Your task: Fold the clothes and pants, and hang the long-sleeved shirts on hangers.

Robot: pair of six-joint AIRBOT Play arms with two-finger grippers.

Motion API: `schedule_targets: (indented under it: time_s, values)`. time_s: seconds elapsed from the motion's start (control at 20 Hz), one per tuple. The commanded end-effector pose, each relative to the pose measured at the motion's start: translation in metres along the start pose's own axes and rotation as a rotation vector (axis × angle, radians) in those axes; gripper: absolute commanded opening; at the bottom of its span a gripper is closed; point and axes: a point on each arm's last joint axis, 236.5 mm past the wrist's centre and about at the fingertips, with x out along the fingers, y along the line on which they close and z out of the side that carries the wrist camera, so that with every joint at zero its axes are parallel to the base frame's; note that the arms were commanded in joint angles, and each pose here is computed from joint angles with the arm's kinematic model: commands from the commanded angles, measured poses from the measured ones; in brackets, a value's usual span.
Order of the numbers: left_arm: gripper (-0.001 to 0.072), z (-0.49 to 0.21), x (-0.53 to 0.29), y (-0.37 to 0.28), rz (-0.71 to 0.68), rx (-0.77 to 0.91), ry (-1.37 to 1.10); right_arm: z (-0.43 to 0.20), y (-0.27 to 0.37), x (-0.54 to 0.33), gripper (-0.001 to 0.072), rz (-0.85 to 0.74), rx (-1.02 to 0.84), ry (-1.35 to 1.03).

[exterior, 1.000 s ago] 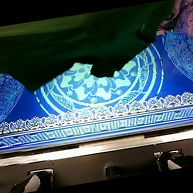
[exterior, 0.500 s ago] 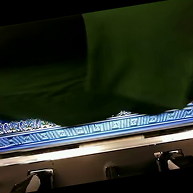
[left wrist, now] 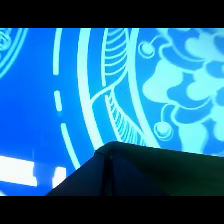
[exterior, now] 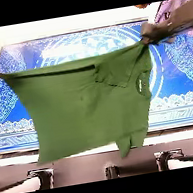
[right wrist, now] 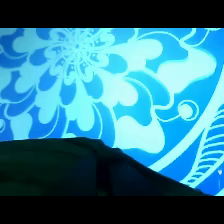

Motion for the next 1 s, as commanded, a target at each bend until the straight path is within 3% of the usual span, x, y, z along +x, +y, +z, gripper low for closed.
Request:
schedule_targets:
  time_s: [0.0, 0.3, 0.7, 0.95]
  values:
    - [0.0011, -0.017, 0.128, 0.003, 0.003, 0.006, 0.082, -0.004, -0.037, 0.106, 0.0029, -0.015, 0.047, 0.05]
    - [0.0012, -0.022, 0.178, -0.001, -0.012, 0.003, 0.103, -0.006, -0.068, 0.159, 0.0029, -0.062, 0.055, 0.04]
    - [0.0011, -0.105, 0.152, 0.007, 0.025, -0.035, 0.477, -0.084, -0.104, 0.136, 0.0029, -0.223, 0.011, 0.386]
    - [0.0011, -0.126, 0.142, 0.013, 0.056, -0.042, 0.573, -0.104, -0.123, 0.124, 0.0029, -0.307, -0.005, 0.484]
